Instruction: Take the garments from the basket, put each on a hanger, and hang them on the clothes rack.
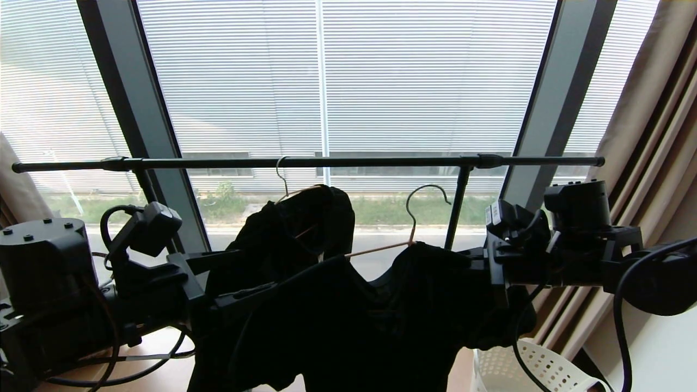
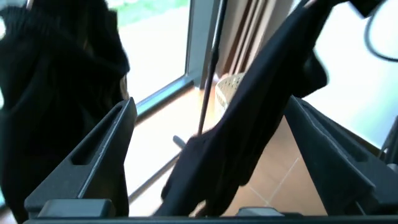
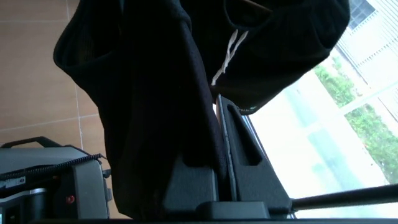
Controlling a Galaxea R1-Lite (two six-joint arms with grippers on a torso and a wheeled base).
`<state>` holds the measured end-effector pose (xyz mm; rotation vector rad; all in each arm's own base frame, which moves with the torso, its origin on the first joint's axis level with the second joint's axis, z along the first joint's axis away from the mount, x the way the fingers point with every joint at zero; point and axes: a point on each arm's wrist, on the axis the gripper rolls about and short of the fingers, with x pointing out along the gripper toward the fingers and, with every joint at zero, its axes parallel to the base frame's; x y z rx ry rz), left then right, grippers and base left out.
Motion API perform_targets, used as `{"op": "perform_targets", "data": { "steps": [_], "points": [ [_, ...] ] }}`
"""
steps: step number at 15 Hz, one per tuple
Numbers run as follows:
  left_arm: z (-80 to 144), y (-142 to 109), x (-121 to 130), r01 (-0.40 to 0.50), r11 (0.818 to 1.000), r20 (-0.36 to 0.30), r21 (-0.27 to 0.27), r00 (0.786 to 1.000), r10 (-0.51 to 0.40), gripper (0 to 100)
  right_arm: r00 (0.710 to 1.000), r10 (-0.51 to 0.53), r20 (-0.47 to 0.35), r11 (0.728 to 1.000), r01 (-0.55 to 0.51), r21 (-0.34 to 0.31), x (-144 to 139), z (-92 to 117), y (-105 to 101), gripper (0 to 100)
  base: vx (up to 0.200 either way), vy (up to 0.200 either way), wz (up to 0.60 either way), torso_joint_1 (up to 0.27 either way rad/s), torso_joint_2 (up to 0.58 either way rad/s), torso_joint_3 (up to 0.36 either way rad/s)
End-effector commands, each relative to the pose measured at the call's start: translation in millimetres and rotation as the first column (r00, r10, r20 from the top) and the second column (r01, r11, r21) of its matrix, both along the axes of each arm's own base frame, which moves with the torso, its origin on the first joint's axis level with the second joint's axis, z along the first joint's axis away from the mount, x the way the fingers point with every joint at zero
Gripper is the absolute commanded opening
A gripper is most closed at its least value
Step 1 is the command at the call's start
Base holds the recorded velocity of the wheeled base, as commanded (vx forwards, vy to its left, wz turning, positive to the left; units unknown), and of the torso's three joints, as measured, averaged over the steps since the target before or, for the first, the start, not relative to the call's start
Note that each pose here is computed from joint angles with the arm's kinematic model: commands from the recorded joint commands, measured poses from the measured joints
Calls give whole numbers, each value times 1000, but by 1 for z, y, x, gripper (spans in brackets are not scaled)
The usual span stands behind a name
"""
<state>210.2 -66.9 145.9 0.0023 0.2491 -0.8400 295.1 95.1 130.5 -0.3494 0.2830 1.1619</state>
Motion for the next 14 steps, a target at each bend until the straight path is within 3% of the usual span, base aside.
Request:
{"op": "perform_targets", "data": {
  "steps": [1, 5, 11, 14],
  "points": [
    [8, -5, -10, 40, 999, 46, 0, 998, -40, 100, 1000, 22, -14, 1000, -22, -4, -2, -4, 6, 0, 0, 0, 0, 0, 0, 0],
    [16, -26, -8, 137, 990, 105, 18, 985, -138, 100, 1000, 14, -19, 1000, -15, -24, -5, -7, 9, 0, 0, 0, 0, 0, 0, 0],
    [-3, -39, -3, 202, 976, 78, 84, 975, -208, 100, 999, 39, -11, 999, -39, -36, -10, -8, 16, 0, 0, 0, 0, 0, 0, 0],
    [-14, -40, 0, 274, 955, 74, 114, 956, -284, 100, 1000, 25, -6, 998, -26, -61, -15, -9, 20, 0, 0, 0, 0, 0, 0, 0]
  ]
}}
